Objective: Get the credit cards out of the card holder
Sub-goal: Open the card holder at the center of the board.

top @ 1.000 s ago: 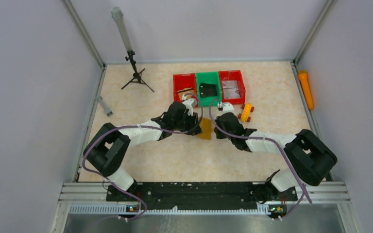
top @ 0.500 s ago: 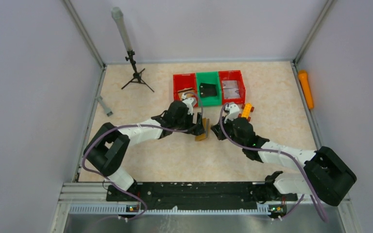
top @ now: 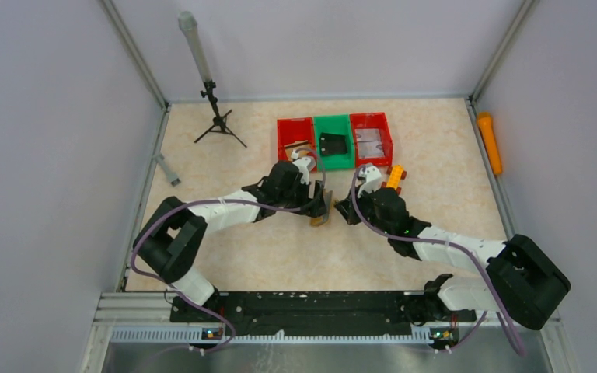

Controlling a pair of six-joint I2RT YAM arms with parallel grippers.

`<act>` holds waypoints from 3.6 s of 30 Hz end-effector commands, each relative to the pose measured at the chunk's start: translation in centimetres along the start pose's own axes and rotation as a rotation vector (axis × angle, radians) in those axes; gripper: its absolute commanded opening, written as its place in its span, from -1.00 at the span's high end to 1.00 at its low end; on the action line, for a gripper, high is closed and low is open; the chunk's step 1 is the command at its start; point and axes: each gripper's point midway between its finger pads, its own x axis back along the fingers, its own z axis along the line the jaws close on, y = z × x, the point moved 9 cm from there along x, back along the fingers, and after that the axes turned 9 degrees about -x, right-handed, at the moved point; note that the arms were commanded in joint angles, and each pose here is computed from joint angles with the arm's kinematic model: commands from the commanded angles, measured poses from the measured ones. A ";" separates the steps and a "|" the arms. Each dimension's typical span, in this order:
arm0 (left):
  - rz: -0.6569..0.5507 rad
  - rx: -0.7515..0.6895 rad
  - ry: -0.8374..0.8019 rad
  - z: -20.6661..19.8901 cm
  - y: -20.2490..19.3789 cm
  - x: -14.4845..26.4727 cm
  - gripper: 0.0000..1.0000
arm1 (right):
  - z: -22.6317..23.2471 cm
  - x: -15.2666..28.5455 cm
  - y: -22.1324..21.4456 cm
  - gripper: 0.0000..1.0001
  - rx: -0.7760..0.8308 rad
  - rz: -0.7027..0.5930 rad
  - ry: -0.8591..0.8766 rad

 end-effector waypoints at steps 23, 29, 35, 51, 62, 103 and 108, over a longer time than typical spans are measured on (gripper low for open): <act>-0.055 0.074 0.090 2.6 1.5 1.5 0.42 | -1.6 0.5 1.3 1.00 -0.036 -0.110 -0.226; -0.029 0.106 0.055 3.1 1.3 1.0 0.54 | -1.9 0.6 1.2 1.00 -0.040 -0.109 -0.260; 0.021 0.120 0.071 3.7 0.9 0.5 0.31 | -2.0 0.2 1.1 0.98 -0.056 -0.087 -0.281; -0.031 0.047 -0.085 2.3 1.3 0.6 -0.97 | 1.0 0.1 0.9 1.00 -0.019 -0.040 0.078; 0.012 0.065 -0.087 2.3 1.2 -0.2 -0.94 | 1.1 0.2 0.8 1.00 -0.019 -0.041 0.092; 0.019 0.158 -0.017 4.6 0.8 -0.2 -0.02 | -1.5 -0.9 0.2 0.98 -0.029 -0.003 -0.191; 0.032 0.164 -0.021 4.8 0.8 -0.5 -0.04 | -2.6 -1.9 -0.3 0.70 -0.033 0.062 -0.342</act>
